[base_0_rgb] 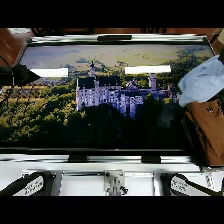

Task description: Fold the shirts.

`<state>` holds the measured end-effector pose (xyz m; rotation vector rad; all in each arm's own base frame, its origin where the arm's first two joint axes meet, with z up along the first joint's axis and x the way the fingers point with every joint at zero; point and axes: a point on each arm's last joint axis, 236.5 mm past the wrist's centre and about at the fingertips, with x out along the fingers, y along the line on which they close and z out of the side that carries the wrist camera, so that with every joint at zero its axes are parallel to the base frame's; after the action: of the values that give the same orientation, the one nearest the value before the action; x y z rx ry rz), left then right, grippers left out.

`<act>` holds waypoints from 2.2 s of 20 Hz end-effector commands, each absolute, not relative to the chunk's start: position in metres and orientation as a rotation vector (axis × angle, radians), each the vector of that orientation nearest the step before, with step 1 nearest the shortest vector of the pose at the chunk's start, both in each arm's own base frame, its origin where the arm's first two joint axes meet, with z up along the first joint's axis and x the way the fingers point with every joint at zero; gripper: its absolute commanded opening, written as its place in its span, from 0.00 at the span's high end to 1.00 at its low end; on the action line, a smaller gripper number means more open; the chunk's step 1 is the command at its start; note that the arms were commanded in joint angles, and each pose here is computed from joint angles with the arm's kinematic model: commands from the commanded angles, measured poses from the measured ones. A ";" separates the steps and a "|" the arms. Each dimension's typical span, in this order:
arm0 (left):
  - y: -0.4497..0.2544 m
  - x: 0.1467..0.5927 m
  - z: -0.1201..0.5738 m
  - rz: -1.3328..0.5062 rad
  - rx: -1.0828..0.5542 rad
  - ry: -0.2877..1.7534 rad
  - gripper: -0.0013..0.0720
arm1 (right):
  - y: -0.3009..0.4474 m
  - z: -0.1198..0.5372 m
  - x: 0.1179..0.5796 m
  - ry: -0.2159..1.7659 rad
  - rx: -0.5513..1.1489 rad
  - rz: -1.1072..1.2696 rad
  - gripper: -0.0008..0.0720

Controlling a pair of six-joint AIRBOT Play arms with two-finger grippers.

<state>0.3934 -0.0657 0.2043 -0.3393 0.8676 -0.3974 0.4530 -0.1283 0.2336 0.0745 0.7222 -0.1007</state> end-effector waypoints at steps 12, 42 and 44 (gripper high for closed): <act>-0.071 0.393 0.208 -0.426 -0.340 0.854 0.94 | -0.201 0.238 0.304 1.029 -0.039 -0.397 0.89; -0.041 0.388 0.137 -0.246 0.046 1.088 0.94 | -0.255 0.204 0.230 0.905 0.403 -0.738 0.13; -0.030 0.390 0.116 -0.162 0.179 1.174 0.94 | -0.199 0.289 0.323 0.565 0.346 -0.443 0.13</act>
<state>0.3874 -0.0582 0.1422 -0.0331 1.0750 -0.3104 0.2166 -0.2473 0.1720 0.4063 1.0328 -0.7441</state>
